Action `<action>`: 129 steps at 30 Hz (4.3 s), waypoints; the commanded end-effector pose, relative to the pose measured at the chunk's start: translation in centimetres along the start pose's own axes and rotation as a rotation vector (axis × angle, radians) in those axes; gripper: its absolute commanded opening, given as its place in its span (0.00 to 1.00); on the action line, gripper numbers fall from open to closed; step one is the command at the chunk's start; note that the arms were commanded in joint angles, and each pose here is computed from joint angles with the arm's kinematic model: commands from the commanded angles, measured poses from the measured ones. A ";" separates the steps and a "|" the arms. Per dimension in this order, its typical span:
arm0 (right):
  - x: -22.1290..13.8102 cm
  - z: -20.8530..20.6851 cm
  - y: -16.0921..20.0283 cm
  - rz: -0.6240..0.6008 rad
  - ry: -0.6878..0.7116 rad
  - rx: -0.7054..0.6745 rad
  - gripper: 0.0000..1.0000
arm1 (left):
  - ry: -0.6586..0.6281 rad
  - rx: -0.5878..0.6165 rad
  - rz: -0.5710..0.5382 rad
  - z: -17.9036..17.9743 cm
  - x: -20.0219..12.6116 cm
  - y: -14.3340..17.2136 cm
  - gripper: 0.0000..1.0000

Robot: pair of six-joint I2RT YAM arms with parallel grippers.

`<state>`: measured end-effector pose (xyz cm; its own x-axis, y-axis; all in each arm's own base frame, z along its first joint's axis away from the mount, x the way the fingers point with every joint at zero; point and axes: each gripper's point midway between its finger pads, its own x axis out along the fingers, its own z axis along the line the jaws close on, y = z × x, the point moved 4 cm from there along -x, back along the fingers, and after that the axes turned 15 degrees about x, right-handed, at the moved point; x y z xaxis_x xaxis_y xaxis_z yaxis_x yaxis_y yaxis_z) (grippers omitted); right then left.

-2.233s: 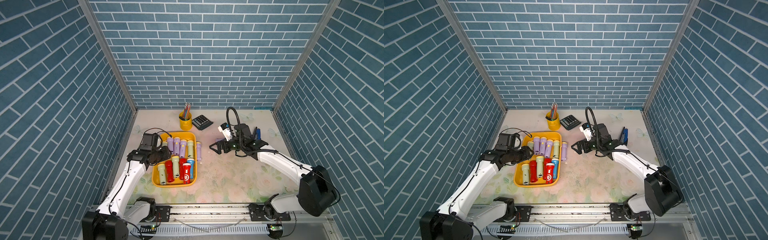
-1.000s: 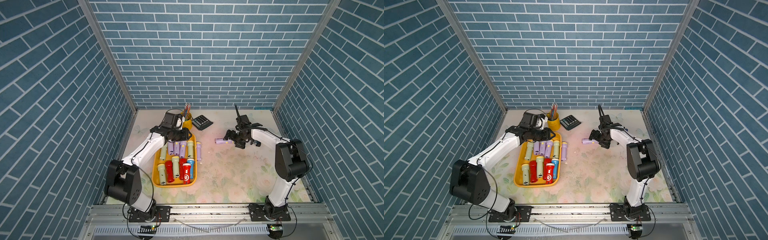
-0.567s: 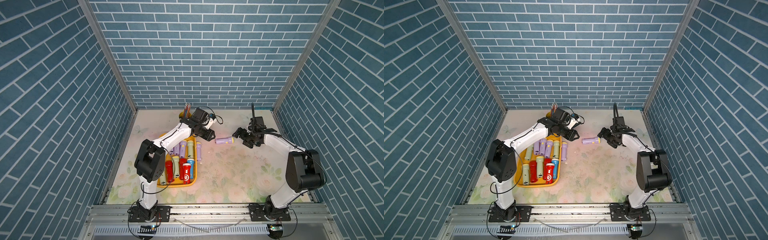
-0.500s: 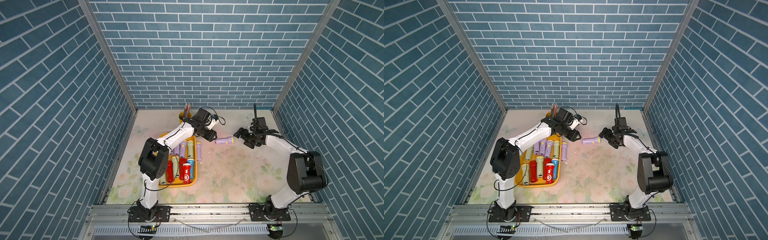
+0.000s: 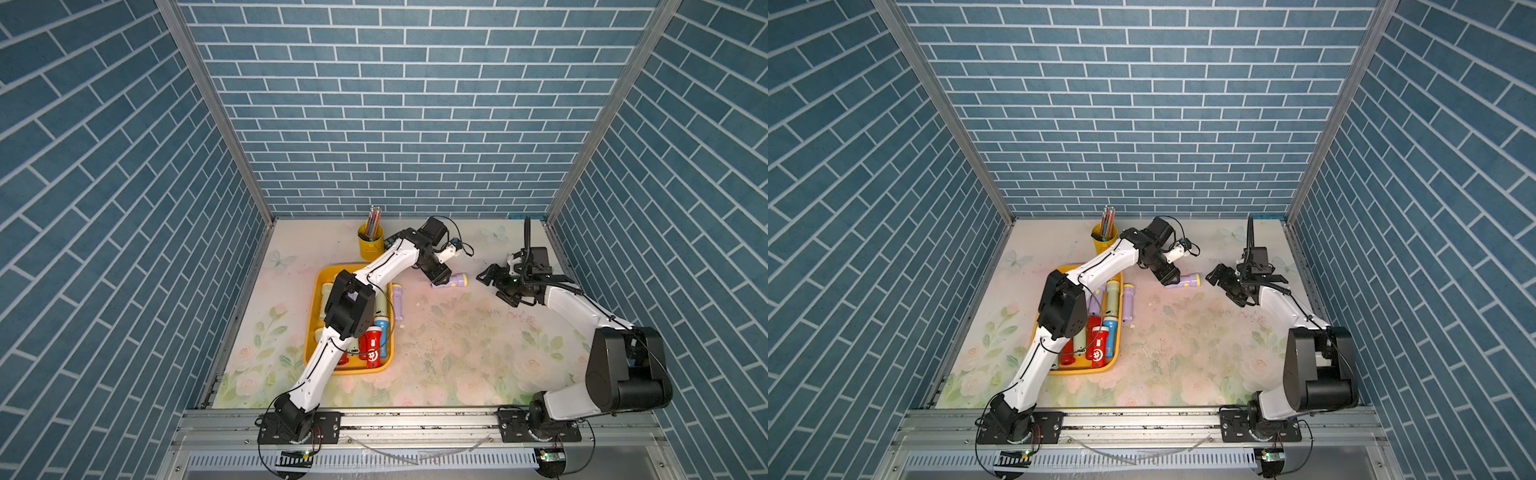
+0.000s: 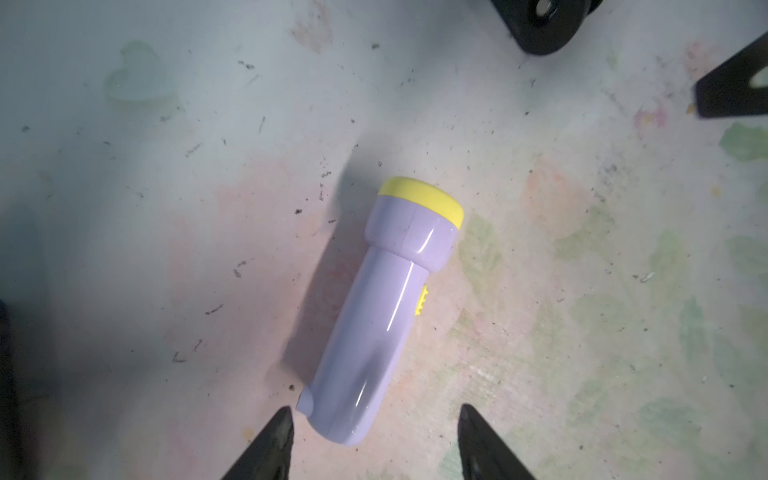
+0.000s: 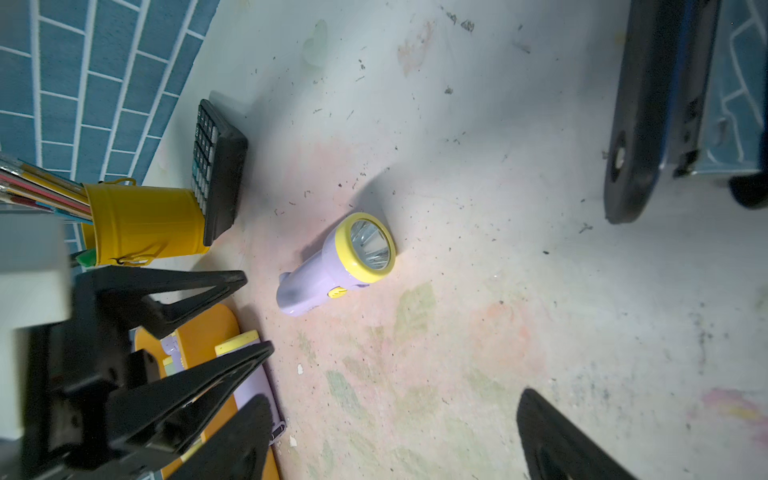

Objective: Put the flashlights into the storage boxes
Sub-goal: Pick up the flashlight from the center of the board, then place the flashlight at the storage box.

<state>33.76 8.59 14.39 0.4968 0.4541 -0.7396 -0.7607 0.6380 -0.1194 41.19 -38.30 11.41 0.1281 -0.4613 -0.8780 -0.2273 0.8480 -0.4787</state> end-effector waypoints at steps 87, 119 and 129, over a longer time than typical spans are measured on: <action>-5.2 12.5 8.4 -0.003 -0.564 -0.337 0.83 | -0.260 -0.491 -0.689 -10.8 -14.3 10.2 0.16; -4.2 18.3 13.7 0.178 -0.668 -0.537 0.88 | -0.259 -0.492 -0.838 -12.4 -16.1 11.8 0.18; -2.8 21.2 17.0 0.289 -0.717 -0.579 0.83 | -0.243 -0.472 -0.840 -12.6 -16.1 11.5 0.18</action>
<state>28.08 30.06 25.92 0.2693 0.9153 -0.2994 -0.9081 0.1379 -0.3954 24.31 -23.93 18.75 0.6103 -0.7321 -0.3025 -0.3697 0.0744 -0.9262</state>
